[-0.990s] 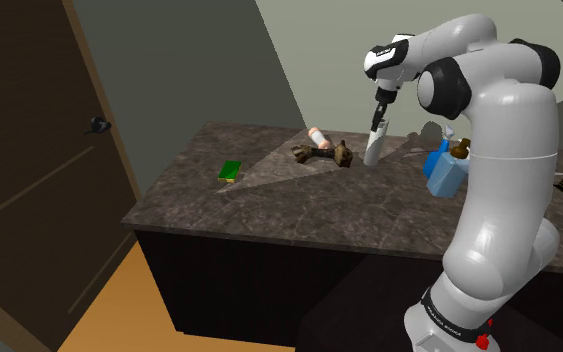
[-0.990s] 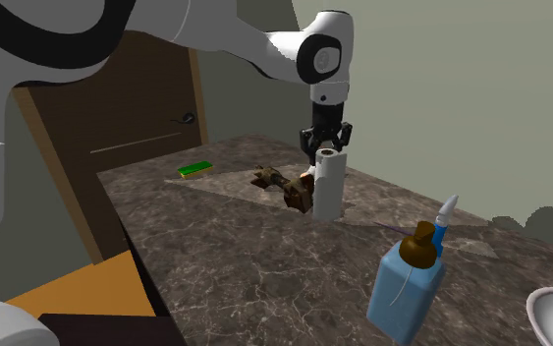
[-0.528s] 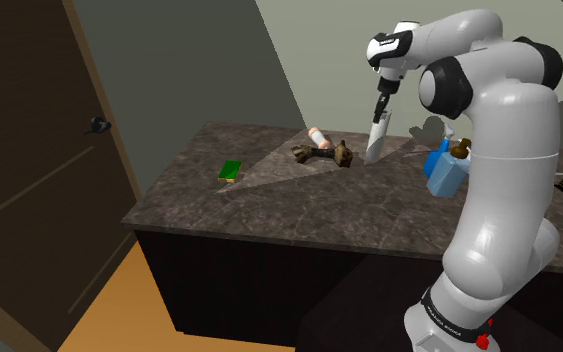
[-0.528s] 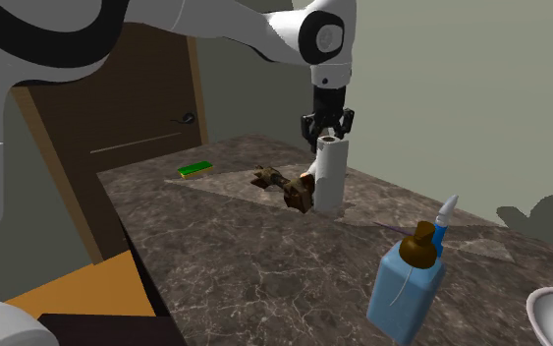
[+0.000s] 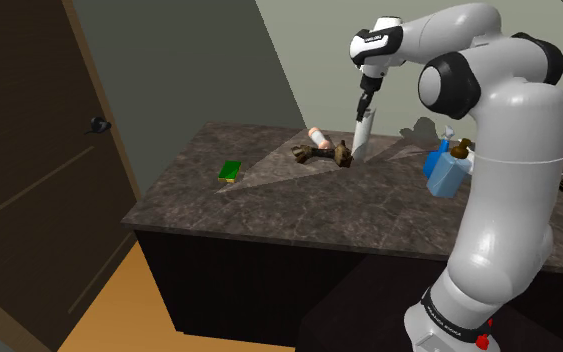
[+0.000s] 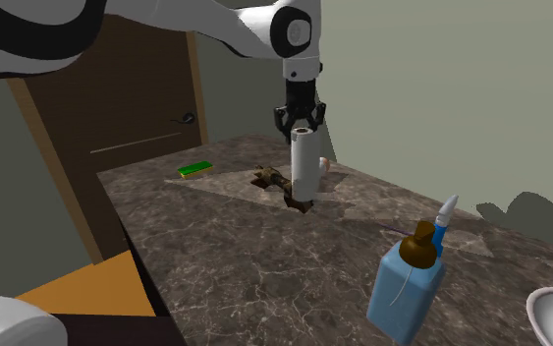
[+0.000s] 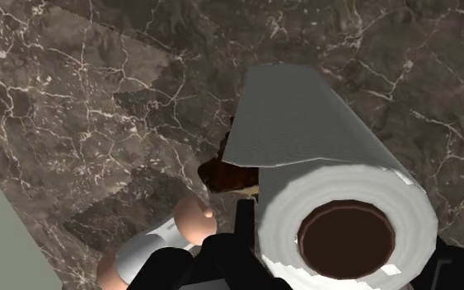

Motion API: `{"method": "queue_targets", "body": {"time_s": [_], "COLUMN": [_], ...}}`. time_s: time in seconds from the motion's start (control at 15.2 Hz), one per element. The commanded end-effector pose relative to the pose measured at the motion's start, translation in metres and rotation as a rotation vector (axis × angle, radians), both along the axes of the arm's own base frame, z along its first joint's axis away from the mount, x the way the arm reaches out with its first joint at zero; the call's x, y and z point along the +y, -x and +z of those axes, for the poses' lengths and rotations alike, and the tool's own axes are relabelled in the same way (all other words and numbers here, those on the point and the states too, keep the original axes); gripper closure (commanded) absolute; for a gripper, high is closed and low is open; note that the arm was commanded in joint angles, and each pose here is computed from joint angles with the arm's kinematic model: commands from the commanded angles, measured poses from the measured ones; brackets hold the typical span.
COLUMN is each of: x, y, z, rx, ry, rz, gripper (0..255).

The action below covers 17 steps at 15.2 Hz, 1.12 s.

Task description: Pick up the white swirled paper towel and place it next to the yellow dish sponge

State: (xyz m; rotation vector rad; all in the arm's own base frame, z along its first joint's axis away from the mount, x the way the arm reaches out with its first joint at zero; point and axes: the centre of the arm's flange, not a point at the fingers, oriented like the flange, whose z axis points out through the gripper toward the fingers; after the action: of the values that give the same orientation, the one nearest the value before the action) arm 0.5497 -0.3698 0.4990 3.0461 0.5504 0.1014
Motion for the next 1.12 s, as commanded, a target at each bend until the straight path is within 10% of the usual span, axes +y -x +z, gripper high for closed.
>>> {"method": "queue_targets", "body": {"time_s": [0.0,1.06], "x": [0.023,0.205], "y": [-0.014,-0.122], "z": [0.000,0.000], "rx": [0.000,0.000], "ry": [0.000,0.000], "rz": [-0.001,-0.001], "gripper": [255,255]}}
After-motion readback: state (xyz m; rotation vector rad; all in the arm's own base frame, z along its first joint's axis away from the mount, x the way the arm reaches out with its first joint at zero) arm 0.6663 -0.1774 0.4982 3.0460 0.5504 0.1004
